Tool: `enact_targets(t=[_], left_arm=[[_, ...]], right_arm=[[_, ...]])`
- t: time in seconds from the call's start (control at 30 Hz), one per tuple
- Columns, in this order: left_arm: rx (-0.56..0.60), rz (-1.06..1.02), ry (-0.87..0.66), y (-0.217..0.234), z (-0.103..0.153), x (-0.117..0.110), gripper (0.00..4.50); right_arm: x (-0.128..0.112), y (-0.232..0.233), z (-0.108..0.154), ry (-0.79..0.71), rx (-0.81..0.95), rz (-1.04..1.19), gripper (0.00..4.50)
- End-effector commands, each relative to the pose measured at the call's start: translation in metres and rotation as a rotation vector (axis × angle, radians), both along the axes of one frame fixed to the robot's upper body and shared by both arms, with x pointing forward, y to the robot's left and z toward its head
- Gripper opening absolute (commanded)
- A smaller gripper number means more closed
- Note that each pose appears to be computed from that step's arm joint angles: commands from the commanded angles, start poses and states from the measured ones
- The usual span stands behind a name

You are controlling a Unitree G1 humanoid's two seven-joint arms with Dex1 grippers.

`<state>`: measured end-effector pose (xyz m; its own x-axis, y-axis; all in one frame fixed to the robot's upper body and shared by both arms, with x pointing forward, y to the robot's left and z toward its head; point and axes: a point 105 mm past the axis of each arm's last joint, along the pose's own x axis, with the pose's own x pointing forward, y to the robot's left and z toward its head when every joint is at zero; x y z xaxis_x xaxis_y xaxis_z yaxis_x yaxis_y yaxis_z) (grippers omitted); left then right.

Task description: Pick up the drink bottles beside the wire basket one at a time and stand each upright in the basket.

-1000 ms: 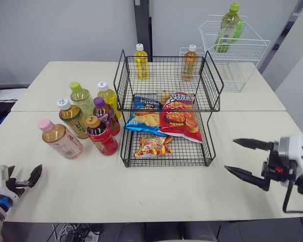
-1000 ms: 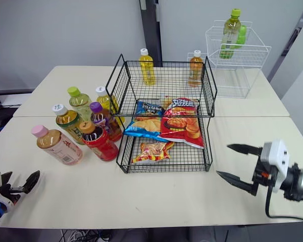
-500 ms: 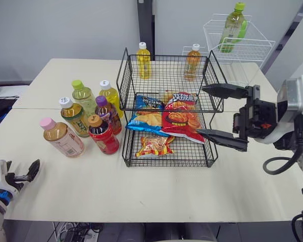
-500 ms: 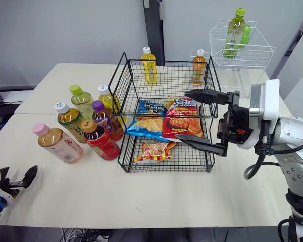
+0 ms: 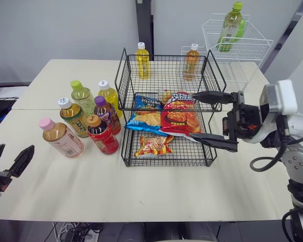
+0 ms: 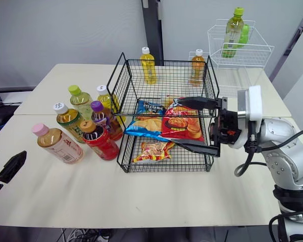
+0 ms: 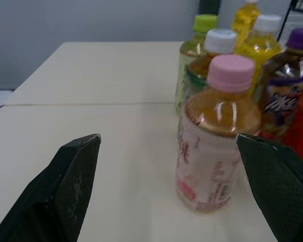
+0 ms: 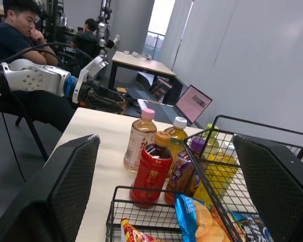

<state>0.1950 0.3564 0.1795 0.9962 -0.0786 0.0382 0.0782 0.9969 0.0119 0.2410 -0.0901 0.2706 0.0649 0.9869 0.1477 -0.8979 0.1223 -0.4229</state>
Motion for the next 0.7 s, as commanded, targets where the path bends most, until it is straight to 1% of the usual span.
enact_targets(t=[0.03,0.3,0.6,0.7], left_arm=[[0.021,-0.045,-0.050,-0.016,0.022,0.001,4.46],[0.068,-0.036,-0.071,-0.021,0.030,0.022,4.46],[0.105,-0.060,-0.027,-0.024,0.024,0.052,4.46],[0.125,-0.078,-0.013,-0.026,0.021,0.057,4.46]], right_arm=[[-0.002,0.003,0.005,-0.042,0.006,0.031,4.50],[-0.001,0.008,0.006,-0.047,0.021,0.042,4.50],[-0.005,0.011,0.007,-0.054,0.023,0.019,4.50],[-0.005,0.011,0.008,-0.054,0.024,0.013,4.50]])
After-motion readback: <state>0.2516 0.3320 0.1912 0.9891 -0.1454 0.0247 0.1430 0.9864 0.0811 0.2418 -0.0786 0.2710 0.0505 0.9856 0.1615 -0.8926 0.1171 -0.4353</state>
